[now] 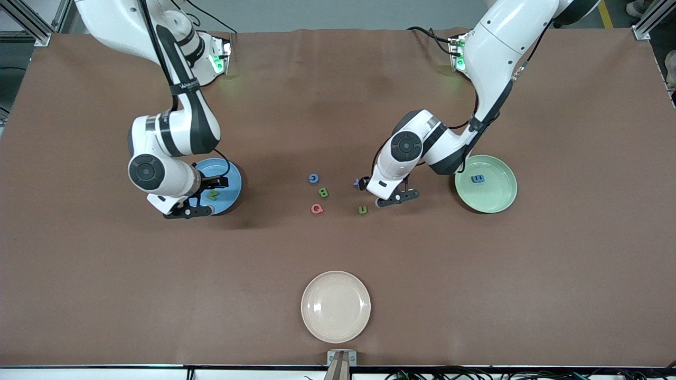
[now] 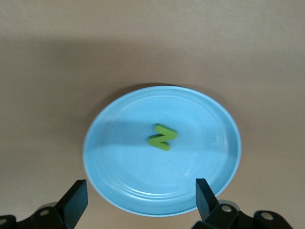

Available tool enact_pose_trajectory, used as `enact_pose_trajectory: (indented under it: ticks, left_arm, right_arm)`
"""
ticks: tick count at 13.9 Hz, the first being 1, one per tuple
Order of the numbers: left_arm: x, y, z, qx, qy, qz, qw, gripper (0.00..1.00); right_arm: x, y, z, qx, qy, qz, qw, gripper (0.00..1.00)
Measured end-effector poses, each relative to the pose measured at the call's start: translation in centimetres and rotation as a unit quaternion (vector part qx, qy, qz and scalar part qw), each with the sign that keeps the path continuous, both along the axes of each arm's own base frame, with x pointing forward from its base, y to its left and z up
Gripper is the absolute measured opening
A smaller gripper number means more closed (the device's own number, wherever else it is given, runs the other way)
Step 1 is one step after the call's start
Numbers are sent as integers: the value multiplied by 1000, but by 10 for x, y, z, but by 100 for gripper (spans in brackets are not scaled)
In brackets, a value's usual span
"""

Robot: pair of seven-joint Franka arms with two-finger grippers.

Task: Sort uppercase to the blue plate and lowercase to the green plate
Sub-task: 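Grasp the a with the left gripper while the right gripper approaches the Q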

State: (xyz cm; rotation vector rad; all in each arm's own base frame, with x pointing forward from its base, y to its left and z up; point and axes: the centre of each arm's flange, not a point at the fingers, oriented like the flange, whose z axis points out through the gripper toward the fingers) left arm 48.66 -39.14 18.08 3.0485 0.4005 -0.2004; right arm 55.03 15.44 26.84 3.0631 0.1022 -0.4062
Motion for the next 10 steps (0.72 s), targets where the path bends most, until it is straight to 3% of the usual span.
enact_pose_trajectory:
  ticks: [3, 7, 10]
  left_arm:
    - [-6, -5, -8, 4, 5, -6, 1000, 91]
    - [-9, -6, -10, 8, 8, -5, 1000, 79]
    - [-9, -5, -11, 10, 10, -3, 1000, 70]
  right_arm:
    - [-4, 41, 10, -5, -19, -31, 999, 100]
    - [-13, 108, 18, 42, -56, -72, 995, 100]
    - [-24, 153, -3, 33, -76, -102, 991, 100]
